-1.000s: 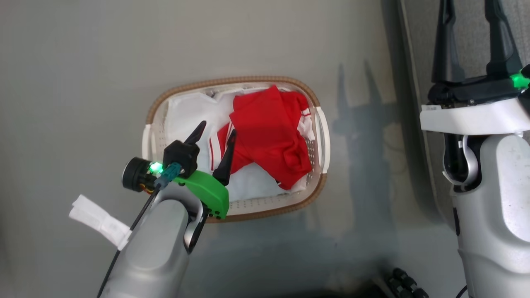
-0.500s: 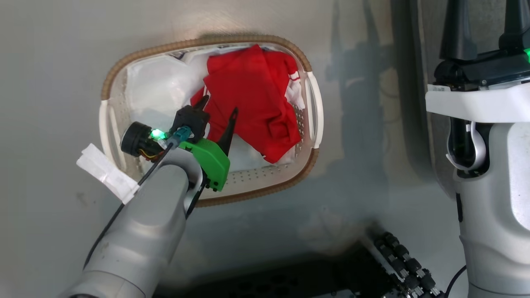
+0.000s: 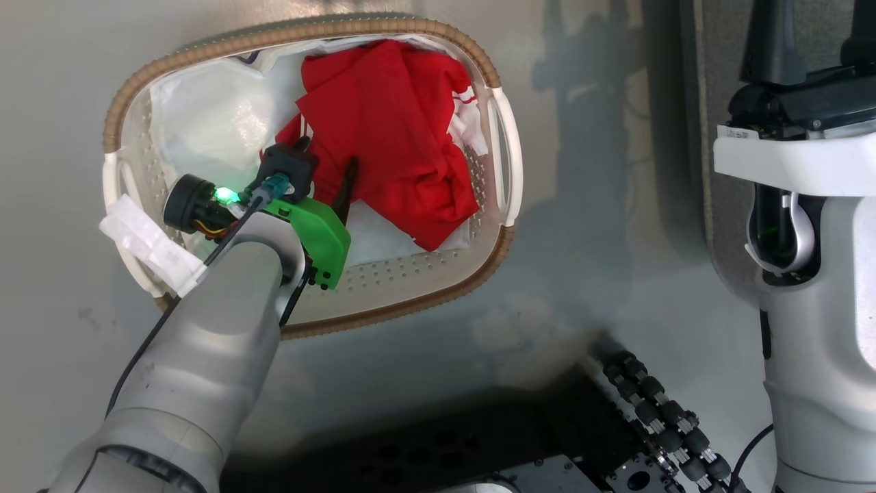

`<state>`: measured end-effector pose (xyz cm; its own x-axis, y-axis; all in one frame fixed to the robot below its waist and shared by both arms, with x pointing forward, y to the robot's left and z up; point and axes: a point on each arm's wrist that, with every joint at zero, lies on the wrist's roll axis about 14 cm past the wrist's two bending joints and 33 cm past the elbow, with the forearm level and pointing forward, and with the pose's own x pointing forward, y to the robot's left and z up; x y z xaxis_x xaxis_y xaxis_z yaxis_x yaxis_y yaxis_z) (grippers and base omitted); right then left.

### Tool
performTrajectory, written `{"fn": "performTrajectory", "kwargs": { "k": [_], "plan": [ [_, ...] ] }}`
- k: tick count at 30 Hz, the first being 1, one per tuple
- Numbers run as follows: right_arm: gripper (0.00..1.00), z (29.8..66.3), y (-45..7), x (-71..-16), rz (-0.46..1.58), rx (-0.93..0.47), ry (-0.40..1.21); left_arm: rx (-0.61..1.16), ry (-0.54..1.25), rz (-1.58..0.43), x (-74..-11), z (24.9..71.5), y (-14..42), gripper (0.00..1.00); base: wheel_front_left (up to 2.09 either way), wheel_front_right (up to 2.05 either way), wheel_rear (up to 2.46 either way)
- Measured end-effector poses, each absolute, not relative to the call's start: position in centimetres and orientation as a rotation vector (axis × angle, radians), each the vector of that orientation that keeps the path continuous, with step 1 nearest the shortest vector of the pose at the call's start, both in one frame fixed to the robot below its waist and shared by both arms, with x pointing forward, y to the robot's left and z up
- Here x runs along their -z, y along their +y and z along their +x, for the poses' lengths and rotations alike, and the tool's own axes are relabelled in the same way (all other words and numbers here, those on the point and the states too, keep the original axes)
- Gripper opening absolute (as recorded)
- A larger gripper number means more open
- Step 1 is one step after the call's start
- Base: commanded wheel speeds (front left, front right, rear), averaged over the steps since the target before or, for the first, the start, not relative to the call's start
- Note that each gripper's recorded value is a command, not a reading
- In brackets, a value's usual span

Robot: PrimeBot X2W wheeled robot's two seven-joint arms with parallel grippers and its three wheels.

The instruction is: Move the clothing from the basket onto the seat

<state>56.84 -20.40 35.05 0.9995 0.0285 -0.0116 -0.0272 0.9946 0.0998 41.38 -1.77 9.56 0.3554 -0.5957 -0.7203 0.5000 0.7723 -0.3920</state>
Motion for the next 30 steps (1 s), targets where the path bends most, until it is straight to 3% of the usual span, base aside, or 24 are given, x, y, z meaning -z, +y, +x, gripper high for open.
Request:
{"fn": "performTrajectory", "kwargs": {
  "k": [12,13,14,30],
  "plan": [
    [1.00,56.7,-20.8,-33.8,0.093,-0.020,0.036,0.692,1.091,-0.174,-8.1,40.1,-2.8,1.00,0.00,0.00,0.00],
    [1.00,56.7,-20.8,-33.8,0.093,-0.019,0.036,0.697,1.089,-0.182,-8.3,40.2,-3.1,0.44,0.00,0.00,0.00],
    [1.00,56.7,-20.8,-33.8,0.094,-0.019,0.037,0.706,1.087,-0.183,-8.5,40.3,-3.3,0.00,0.00,0.00,0.00],
    [1.00,56.0,-21.0,-37.0,0.094,-0.008,0.012,0.699,0.985,-0.224,-13.0,41.3,-3.0,0.00,0.00,0.00,0.00]
  ]
}}
